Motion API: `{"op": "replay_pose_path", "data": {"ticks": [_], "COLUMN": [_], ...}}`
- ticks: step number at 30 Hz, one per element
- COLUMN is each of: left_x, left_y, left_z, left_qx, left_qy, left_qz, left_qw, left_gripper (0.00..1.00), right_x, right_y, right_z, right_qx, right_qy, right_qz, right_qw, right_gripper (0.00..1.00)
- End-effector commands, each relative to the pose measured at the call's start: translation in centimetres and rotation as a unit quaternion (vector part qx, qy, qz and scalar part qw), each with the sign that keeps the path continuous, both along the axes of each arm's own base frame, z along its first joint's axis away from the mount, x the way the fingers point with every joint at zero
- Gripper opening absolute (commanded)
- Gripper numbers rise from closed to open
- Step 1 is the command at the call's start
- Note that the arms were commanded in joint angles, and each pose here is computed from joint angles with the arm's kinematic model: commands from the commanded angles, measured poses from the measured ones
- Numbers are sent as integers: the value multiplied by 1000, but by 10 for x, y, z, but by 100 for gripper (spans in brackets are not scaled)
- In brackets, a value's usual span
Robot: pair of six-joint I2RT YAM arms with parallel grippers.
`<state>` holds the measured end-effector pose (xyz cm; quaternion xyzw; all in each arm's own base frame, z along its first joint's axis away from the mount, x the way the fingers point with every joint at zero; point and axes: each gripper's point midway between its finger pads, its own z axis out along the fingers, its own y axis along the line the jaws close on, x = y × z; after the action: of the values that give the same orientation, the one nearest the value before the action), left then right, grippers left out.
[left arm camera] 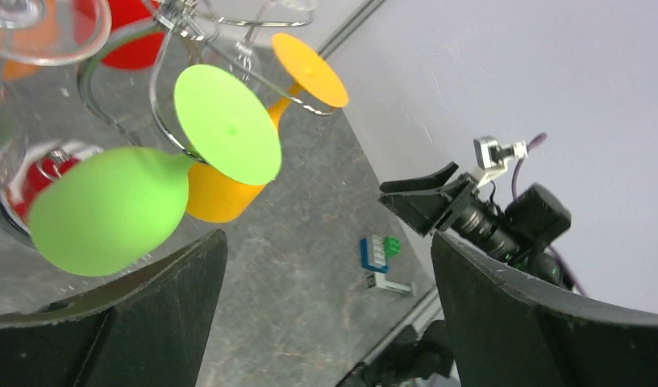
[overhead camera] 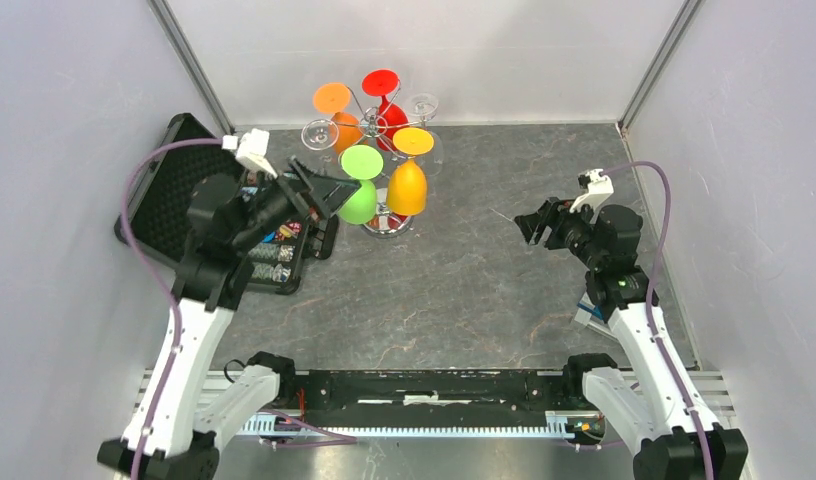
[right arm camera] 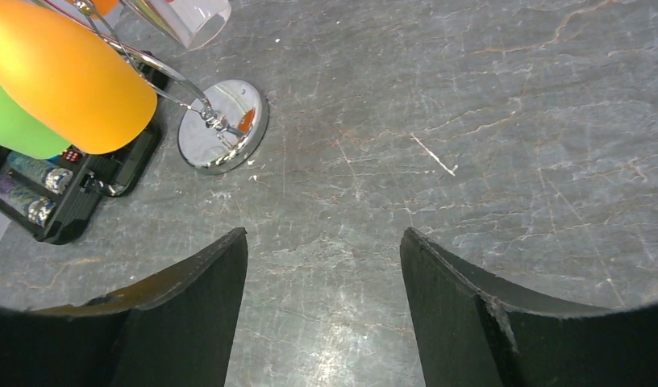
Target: Take the wine glass off the wine glass rack
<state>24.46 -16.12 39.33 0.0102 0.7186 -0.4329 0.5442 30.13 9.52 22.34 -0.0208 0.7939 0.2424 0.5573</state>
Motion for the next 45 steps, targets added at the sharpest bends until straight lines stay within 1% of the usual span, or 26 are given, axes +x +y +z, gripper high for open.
{"op": "replay_pose_path", "data": {"ticks": [1,3,5,10,17,20,24,26,31,36,38,42,45], "left_x": [29,37,44,54,57,58,57,56,55,57,59,62,64], "left_y": [-16,-19,-16,-6,5,10,5,0,-13,-19,-19,-22,-27], "left_z": [-9,-13,-16,-20,-21,-19,-14,-17,-26,-27,-27,-26,-26], "left_qx": [-84,-101,-114,-145,-176,-191,-201,-206,-203,-201,-204,-222,-237], "left_qy": [110,122,127,131,137,139,145,156,175,176,177,172,175], "left_qz": [-2,-1,18,63,103,118,104,93,71,69,72,73,66], "left_qw": [990,987,985,979,969,965,963,962,961,961,960,957,953], "left_gripper": [100,100,99,89,81,69,46,39,39,38,37,31,30], "right_x": [-2,-6,-7,-11,-10,-9,-9,-8,-8,-8,-8,-8,-8], "right_y": [11,14,16,16,10,6,5,4,4,4,4,3,3], "right_z": [11,5,8,3,-3,-3,-3,-3,-9,-16,-17,-19,-19], "right_qx": [46,61,72,85,92,102,106,106,109,111,110,109,109], "right_qy": [-24,-12,-21,-20,-17,-21,-21,-21,-18,-9,-9,-8,-10], "right_qz": [14,19,21,16,-9,-25,-33,-36,-37,-37,-38,-41,-41], "right_qw": [999,998,997,996,996,994,994,994,993,993,993,993,993], "right_gripper": [74,74,74,73,72,72,72,72,72,72,72,72,71]}}
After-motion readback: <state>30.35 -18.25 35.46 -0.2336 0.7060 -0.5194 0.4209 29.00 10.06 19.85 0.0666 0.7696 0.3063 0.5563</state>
